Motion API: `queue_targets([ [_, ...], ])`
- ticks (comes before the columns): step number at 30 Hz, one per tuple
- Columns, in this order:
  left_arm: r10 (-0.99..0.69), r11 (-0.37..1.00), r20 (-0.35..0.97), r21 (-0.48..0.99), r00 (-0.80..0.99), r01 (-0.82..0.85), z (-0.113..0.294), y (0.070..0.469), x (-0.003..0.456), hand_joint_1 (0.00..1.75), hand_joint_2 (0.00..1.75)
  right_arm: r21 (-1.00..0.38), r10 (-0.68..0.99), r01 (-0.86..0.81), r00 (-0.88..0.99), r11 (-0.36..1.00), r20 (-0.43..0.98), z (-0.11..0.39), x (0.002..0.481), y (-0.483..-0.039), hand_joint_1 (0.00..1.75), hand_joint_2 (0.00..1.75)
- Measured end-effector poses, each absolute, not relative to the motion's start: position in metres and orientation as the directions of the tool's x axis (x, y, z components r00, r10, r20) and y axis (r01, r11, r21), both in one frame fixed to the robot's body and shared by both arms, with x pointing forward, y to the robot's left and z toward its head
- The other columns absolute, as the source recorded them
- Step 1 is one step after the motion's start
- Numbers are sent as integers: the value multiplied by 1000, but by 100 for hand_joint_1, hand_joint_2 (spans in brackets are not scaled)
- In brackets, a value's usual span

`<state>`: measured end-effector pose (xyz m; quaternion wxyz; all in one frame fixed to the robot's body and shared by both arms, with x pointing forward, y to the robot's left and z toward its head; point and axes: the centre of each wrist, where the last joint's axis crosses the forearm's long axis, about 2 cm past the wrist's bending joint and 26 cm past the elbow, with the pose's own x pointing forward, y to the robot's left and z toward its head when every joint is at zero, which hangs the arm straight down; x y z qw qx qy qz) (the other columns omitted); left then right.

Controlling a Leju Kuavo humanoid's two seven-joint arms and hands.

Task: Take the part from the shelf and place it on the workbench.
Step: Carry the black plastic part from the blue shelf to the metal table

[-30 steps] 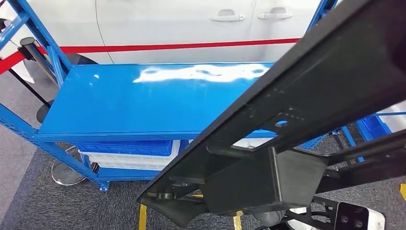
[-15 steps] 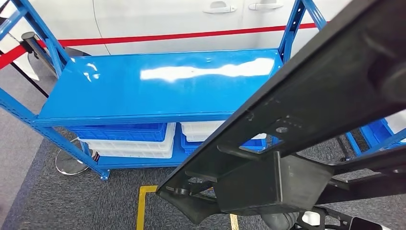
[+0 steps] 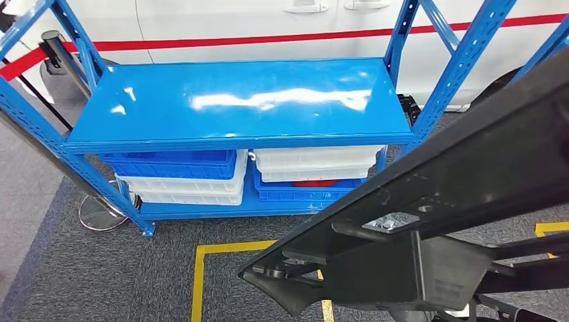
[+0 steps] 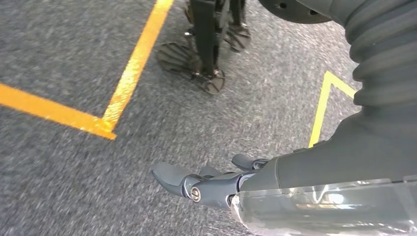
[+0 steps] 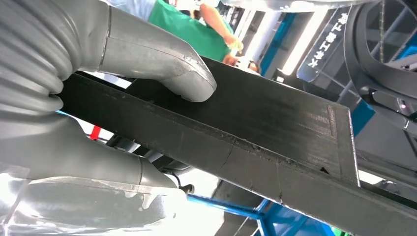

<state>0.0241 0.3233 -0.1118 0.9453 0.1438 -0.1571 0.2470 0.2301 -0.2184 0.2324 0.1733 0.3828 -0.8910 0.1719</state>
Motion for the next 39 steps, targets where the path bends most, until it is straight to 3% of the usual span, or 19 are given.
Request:
queue_targets([
  [12,395,857,376,179,838,-484,-112,321,24,0,175,-191,-552,-651,-737,735,389,246,222,-217,175,175],
  [39,380,862,372,191,847,-470,-111,321,34,0,175,-192,-543,-631,-757,752,363,253,225,-219,175,175],
])
